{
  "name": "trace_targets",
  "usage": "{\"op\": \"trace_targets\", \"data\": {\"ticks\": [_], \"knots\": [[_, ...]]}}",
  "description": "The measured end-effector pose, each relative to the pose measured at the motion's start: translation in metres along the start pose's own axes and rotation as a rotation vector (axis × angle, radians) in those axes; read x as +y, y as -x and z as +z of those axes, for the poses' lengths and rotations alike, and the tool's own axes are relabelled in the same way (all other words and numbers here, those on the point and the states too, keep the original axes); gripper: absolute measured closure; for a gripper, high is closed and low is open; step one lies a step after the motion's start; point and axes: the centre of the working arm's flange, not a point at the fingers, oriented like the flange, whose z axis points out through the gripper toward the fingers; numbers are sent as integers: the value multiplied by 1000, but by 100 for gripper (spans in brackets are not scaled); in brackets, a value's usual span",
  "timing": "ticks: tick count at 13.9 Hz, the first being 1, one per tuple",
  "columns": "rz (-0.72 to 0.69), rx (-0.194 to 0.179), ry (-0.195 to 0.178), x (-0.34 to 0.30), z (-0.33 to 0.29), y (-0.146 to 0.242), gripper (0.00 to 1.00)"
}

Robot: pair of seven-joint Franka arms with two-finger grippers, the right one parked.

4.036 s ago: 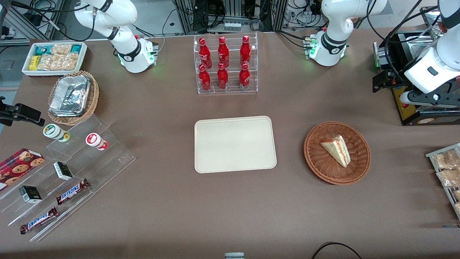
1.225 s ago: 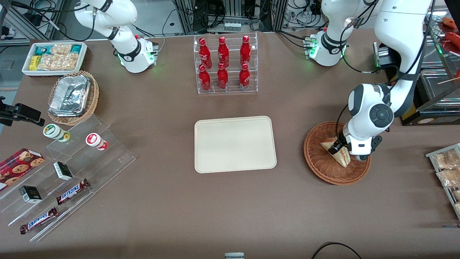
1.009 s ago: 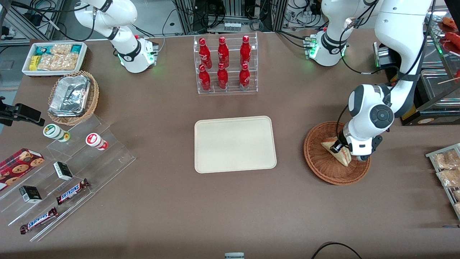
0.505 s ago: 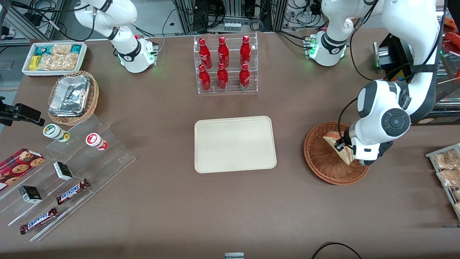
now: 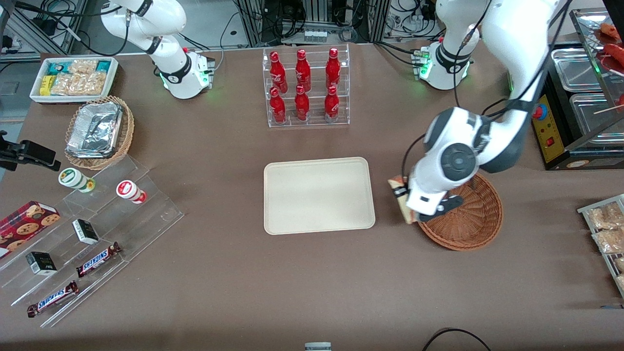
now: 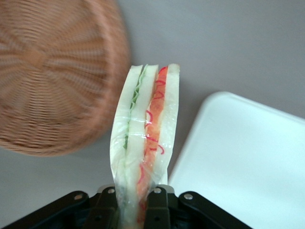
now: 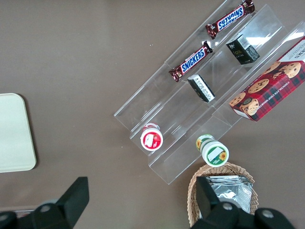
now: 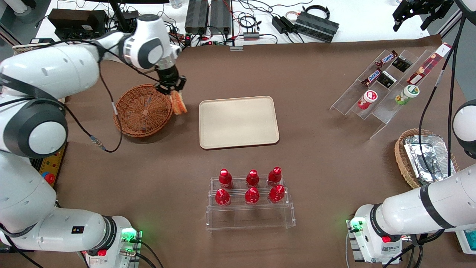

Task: Place sandwich from basket to tray
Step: 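Lift the sandwich and carry it over the cream tray, then lower the sandwich onto the tray and open the left gripper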

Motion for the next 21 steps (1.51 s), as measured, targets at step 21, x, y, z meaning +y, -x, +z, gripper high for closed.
{"op": "trace_targets", "data": {"ticks": [21], "knots": [[40,66,2,206,107,115,82]]}}
